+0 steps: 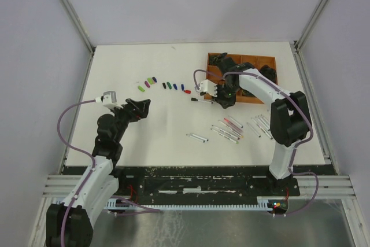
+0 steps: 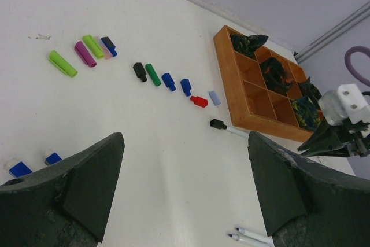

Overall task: Open the pen caps
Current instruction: Adjust the distractor at the center of the board.

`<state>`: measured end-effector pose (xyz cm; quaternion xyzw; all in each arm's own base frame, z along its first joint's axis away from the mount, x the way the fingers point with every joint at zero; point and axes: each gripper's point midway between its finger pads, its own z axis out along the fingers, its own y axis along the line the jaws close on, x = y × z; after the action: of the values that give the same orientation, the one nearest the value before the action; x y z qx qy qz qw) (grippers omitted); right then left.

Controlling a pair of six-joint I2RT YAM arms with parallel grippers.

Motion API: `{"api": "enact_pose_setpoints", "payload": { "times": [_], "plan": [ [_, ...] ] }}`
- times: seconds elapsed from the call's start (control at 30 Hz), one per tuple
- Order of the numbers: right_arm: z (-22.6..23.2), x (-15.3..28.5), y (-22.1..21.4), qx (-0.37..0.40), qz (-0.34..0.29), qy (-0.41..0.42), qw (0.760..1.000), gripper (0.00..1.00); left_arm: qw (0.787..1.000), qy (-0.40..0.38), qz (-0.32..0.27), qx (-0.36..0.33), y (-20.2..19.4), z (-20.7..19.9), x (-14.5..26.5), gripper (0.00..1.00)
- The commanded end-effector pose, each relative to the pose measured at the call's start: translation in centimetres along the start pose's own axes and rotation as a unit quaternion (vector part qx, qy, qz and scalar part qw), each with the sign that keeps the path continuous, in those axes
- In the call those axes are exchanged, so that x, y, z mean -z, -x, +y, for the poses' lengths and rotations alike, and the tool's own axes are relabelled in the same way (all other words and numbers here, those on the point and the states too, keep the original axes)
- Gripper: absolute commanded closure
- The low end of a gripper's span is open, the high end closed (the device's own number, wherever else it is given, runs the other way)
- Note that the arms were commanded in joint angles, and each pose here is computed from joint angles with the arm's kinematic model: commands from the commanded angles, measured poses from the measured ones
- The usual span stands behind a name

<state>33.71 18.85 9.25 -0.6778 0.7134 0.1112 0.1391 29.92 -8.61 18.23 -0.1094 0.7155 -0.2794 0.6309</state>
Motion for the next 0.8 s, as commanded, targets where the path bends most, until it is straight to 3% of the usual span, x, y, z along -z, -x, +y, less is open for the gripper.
{"api": "enact_pose_setpoints", "payload": {
  "times": [0.0, 0.2, 0.53, 0.77],
  "plan": [
    [-3.9, -1.4, -0.5, 0.019, -0.053, -0.061, 0.997, 0.82, 1.0, -0.003, -0.019, -0.024, 1.2, -0.2, -0.1, 0.06],
    [-5.1, -4.4, -1.4, 0.036, -0.055, -0.04, 0.997, 0.83, 1.0, -0.003, -0.016, -0.022, 1.0, -0.2, -0.1, 0.07],
    [-2.2, -4.5, 3.1, 0.082, -0.166, 0.051, 0.981, 0.72, 1.0, -0.003, -0.009, -0.022, 0.9, -0.2, -0.4, 0.07],
    [-0.8, -5.1, 4.3, 0.101, -0.145, 0.064, 0.982, 0.71, 1.0, -0.002, -0.008, -0.023, 0.9, -0.1, -0.4, 0.07]
  ]
}}
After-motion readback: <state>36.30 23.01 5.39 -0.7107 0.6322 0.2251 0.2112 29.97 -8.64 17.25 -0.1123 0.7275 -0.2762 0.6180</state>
